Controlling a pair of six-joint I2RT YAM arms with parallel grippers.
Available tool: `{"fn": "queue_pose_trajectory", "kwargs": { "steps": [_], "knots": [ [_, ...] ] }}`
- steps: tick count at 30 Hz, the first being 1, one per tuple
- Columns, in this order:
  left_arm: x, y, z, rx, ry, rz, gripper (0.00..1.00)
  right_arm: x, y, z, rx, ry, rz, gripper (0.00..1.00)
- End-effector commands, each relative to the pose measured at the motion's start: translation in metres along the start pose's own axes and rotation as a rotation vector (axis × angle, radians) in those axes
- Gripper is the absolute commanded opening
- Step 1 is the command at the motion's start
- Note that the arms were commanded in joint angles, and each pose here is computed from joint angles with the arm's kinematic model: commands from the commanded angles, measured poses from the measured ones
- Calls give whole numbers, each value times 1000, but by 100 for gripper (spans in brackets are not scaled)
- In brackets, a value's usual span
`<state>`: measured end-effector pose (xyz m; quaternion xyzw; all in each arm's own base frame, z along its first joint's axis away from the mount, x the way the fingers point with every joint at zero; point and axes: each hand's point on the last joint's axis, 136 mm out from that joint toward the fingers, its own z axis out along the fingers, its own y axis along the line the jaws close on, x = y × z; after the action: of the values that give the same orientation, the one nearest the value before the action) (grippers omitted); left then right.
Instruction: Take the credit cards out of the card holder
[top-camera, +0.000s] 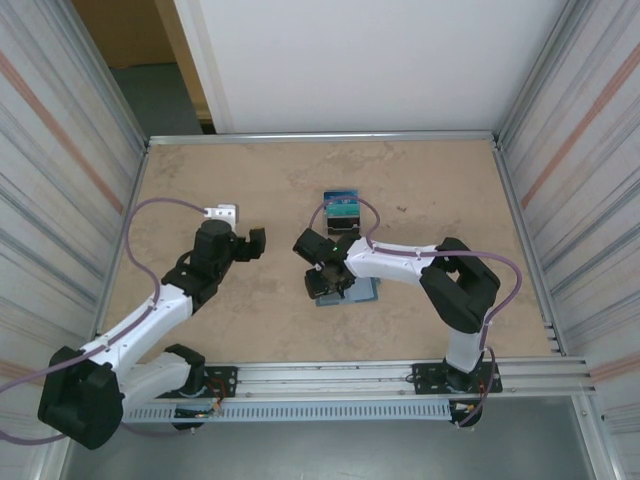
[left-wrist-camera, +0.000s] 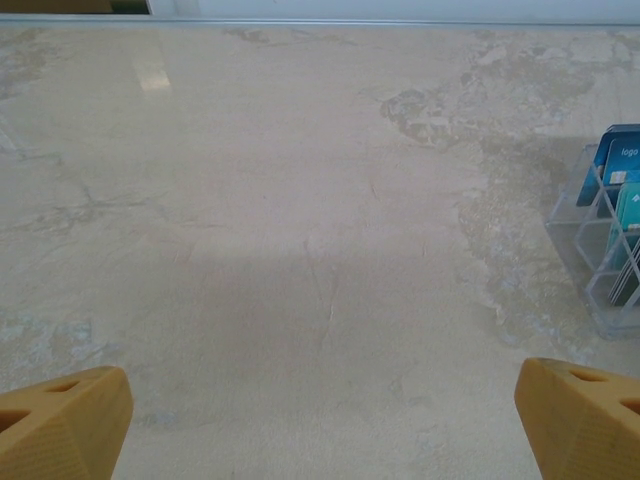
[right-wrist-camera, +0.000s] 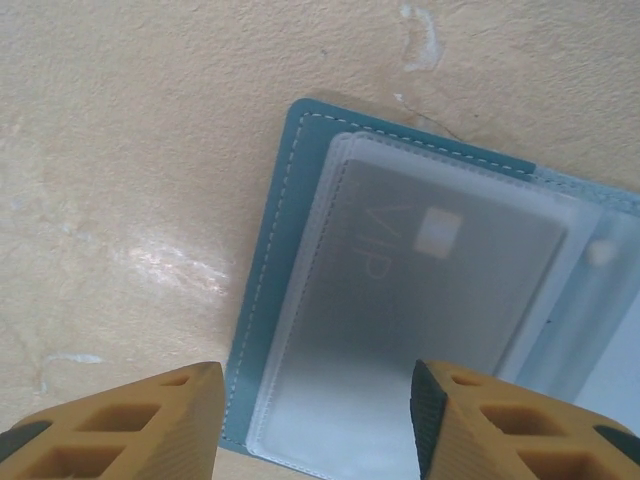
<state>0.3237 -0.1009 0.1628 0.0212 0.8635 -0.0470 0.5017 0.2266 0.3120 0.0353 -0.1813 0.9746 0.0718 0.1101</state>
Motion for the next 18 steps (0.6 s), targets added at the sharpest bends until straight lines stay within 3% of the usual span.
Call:
{"fn": "queue_pose_trajectory", "kwargs": {
  "steps": [1,13,18],
  "knots": [
    [-3,5,1,-27,-7,-18,99,11,-4,9,9,41,8,53],
    [-5,2,3,-19,-1,-4,99,24,-22,20,74,65,34,49],
    [-6,2,2,-16,0,-4,99,25,-26,23,94,71,41,41]
  ]
}}
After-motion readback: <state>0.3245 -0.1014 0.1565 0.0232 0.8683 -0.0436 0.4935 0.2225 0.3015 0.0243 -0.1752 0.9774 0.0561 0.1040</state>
